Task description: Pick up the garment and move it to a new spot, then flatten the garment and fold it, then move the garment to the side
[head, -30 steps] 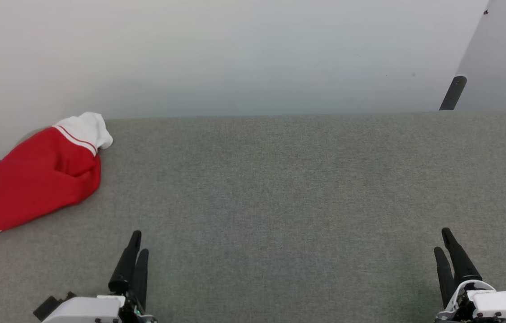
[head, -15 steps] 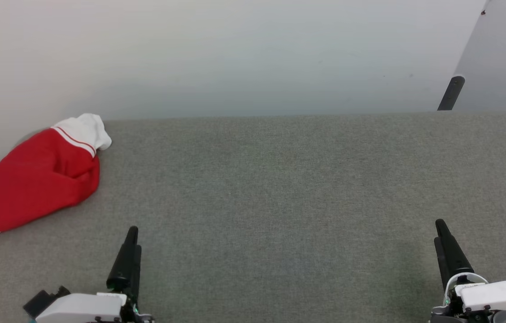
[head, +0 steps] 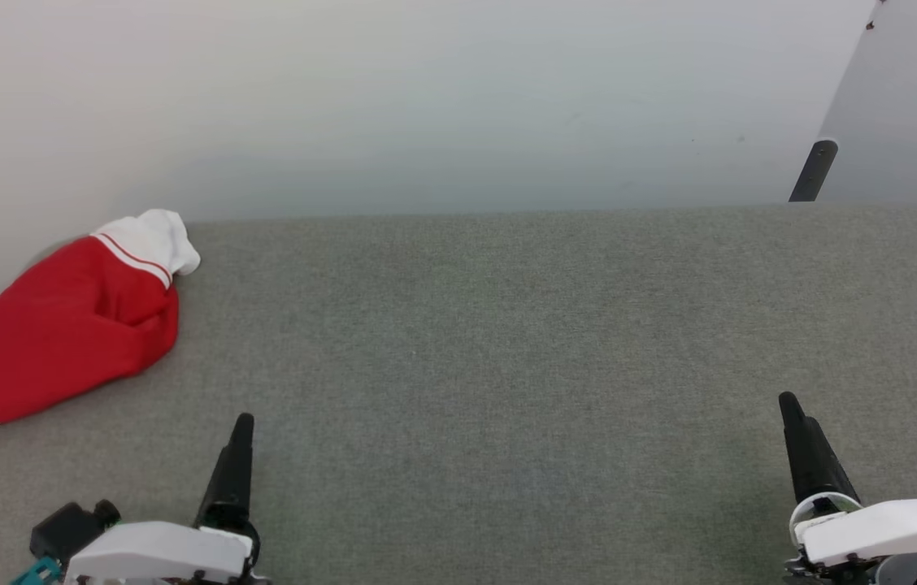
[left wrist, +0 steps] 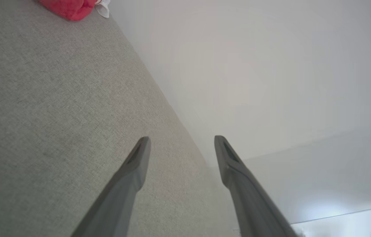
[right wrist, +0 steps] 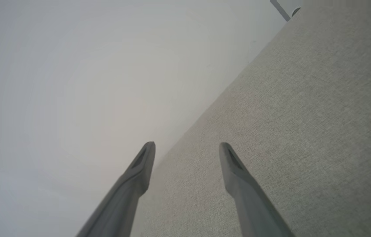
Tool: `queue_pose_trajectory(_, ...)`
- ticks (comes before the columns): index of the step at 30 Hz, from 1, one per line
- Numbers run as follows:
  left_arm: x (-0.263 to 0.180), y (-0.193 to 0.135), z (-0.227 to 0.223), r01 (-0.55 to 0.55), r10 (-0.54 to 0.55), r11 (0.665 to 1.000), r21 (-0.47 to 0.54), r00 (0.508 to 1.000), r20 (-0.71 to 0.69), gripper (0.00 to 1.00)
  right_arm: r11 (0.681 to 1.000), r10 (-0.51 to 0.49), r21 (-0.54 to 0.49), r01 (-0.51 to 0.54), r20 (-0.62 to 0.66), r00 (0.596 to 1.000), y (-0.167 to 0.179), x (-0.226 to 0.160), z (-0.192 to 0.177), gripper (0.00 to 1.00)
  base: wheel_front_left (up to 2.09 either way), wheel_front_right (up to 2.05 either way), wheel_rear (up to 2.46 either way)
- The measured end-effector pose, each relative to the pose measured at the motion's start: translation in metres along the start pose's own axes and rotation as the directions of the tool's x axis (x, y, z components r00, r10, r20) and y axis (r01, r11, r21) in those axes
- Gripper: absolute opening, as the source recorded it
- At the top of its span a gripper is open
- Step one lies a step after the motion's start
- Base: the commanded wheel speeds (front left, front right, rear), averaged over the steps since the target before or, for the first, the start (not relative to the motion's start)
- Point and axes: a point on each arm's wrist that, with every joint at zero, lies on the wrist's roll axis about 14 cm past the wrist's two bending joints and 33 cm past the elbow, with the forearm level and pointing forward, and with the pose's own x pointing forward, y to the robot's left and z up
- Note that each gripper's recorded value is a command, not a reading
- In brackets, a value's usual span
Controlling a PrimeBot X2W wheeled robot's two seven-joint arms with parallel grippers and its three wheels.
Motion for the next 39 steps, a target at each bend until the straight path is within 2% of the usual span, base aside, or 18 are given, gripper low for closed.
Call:
queue_pose_trajectory(6,0.000,-0.001,0.001,-0.007,0.006,0.989,0.146,1.000,0.005,1.00,0.983,0.013,-0.181,-0.012,0.003,1.000,0.002,0.000,0.002,1.00,0.00,0.00,0.00)
queue_pose_trajectory(17,0.000,-0.005,0.005,0.004,-0.015,0.929,0.370,1.000,0.028,1.00,0.907,0.028,-0.420,-0.020,0.014,1.000,0.003,0.000,0.006,1.00,0.00,0.00,0.00)
queue_pose_trajectory(26,-0.003,-0.006,0.005,0.016,-0.039,0.883,0.468,0.998,0.039,1.00,0.843,0.046,-0.538,-0.025,0.026,0.999,0.006,0.000,0.009,1.00,0.00,0.00,0.00)
queue_pose_trajectory(39,-0.002,-0.011,0.008,0.045,-0.091,0.806,0.590,0.995,0.048,1.00,0.757,0.076,-0.653,-0.032,0.039,0.996,0.010,0.000,0.014,1.00,0.00,0.00,0.00)
